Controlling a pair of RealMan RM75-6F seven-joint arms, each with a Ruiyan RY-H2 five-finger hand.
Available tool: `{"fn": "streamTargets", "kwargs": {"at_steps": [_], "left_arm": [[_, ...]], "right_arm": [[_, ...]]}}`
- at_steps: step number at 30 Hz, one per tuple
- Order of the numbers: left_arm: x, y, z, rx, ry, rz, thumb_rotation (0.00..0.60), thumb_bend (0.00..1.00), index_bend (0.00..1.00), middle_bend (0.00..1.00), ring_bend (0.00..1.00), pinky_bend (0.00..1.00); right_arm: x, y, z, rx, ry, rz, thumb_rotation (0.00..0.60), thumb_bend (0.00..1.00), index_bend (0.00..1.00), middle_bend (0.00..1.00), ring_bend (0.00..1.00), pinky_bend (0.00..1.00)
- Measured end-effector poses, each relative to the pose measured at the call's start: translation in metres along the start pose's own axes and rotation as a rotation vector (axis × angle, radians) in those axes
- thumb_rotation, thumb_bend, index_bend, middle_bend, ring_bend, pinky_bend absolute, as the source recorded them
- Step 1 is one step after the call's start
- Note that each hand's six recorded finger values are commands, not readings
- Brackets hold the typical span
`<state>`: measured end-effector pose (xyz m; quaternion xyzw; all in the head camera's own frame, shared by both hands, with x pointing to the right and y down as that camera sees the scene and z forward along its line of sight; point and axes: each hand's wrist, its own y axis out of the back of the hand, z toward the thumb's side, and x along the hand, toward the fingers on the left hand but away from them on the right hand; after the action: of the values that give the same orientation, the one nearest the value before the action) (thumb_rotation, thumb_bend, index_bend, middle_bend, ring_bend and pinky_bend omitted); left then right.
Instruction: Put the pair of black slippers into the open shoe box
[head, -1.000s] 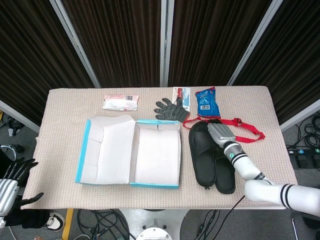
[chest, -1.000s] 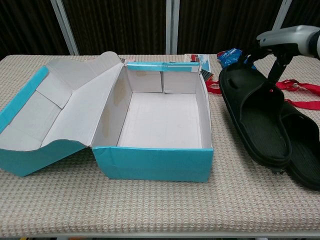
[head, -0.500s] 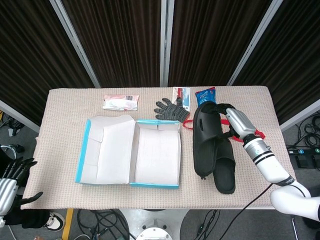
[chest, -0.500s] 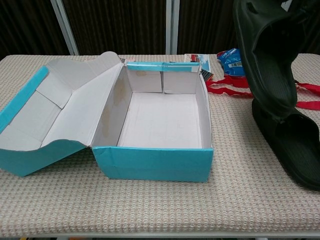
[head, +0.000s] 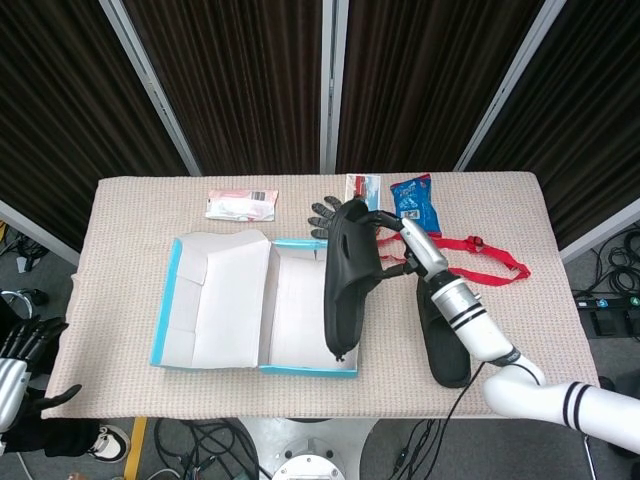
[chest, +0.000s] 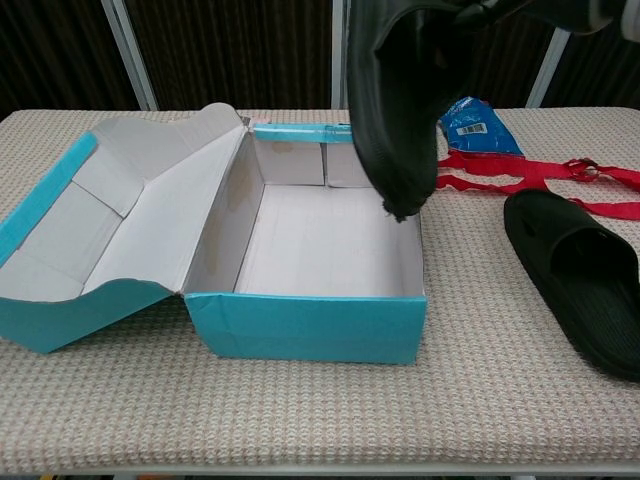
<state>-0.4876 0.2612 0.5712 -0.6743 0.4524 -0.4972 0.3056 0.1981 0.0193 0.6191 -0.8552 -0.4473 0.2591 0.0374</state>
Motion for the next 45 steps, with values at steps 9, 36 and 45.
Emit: {"fn": "streamTargets", "kwargs": {"at_steps": [9,36,45], "left_arm": [[-0.002,0.003,-0.008,-0.004,0.017,0.007,0.6,0.1,0.17,0.13,0.03,0.07],[-0.003,0.009,-0.025,0.019,0.034,0.013,0.6,0.1,0.17,0.13,0.03,0.07],[-0.003,0.009,-0.031,0.012,0.044,0.009,0.6,0.1,0.17,0.13,0.03,0.07]], "right_arm": [[-0.037,-0.049,-0.021,-0.177,-0.005,0.025,0.6,0.06,0.56,0.49,0.17,0.22],[-0.08,-0.117,-0.052,-0.384,-0.073,0.169,0.6,0.05,0.56,0.49,0.17,0.22],[-0.084,-0.146,-0.058,-0.377,-0.08,0.231,0.6,0.05,0.56,0.49,0.17,0.22]]}}
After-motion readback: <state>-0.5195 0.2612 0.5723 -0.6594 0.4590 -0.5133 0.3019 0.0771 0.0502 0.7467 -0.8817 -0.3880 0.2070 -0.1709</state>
